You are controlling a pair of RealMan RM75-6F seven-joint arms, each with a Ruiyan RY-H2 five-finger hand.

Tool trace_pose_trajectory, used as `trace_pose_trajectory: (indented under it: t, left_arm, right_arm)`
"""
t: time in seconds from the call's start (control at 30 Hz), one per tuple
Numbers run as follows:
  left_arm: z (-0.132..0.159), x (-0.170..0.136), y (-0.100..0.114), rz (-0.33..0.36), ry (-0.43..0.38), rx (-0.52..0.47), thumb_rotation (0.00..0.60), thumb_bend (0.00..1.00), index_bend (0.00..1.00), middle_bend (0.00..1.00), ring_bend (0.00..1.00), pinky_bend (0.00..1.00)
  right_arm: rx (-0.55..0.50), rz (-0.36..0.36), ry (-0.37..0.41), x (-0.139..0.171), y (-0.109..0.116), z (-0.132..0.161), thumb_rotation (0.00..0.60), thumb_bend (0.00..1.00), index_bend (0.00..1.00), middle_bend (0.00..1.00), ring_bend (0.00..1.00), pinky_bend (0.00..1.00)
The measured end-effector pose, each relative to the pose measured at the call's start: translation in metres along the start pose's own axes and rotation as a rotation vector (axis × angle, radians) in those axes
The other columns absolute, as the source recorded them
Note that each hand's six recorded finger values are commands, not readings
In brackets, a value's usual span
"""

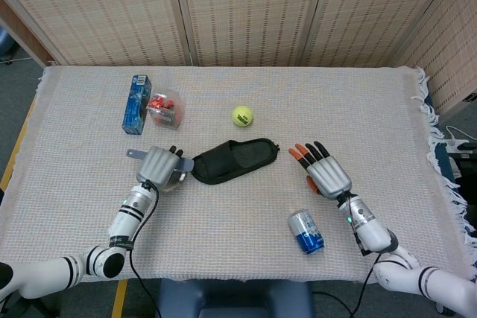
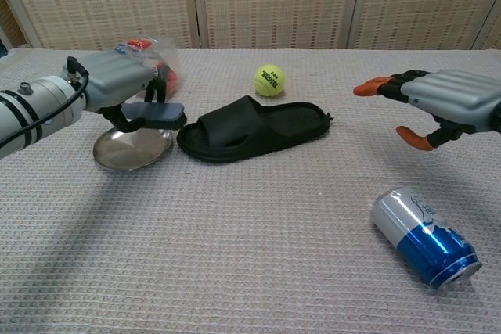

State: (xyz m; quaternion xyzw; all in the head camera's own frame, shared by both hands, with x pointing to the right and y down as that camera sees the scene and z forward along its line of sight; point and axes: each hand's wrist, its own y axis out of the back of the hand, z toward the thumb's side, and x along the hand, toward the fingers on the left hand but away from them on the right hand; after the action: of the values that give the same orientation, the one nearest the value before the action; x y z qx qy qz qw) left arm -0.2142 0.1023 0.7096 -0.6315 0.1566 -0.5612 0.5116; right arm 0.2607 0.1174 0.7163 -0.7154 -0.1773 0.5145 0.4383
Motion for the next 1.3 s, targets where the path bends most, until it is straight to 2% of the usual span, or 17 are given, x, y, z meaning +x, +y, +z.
trace_pose_trajectory:
  t: [0.23,0.43,0.97,1.13,1.3]
  left_arm:
    - [0.041,0.008,0.02,0.024,-0.012,-0.002,0.6,0.42,0.47,0.54,0.67,0.94]
    - [0.062,0.019,0.023,0.01,-0.019,-0.02,0.6,0.42,0.47,0.54,0.67,0.94]
    - [0.081,0.034,0.034,0.032,-0.01,-0.056,0.6,0.42,0.47,0.54,0.67,0.94]
    - [0.086,0.037,0.04,0.048,-0.003,-0.065,0.6,0.42,0.48,0.55,0.67,0.94]
    - [0.089,0.038,0.037,0.054,0.004,-0.041,0.6,0.42,0.48,0.55,0.67,0.94]
  right_arm:
    - [0.014,0.022,0.008,-0.032,-0.009,0.021,0.6,0.76,0.12,0.0,0.0,0.0]
    - [0.047,0.06,0.007,-0.045,-0.016,0.029,0.6,0.86,0.14,0.0,0.0,0.0]
    - [0.049,0.083,-0.051,-0.075,-0.03,0.042,0.6,0.86,0.14,0.0,0.0,0.0]
    - [0.047,0.092,-0.048,-0.08,-0.034,0.048,0.6,0.86,0.14,0.0,0.0,0.0]
    - [0.043,0.088,-0.035,-0.078,-0.033,0.05,0.6,0.86,0.14,0.0,0.0,0.0]
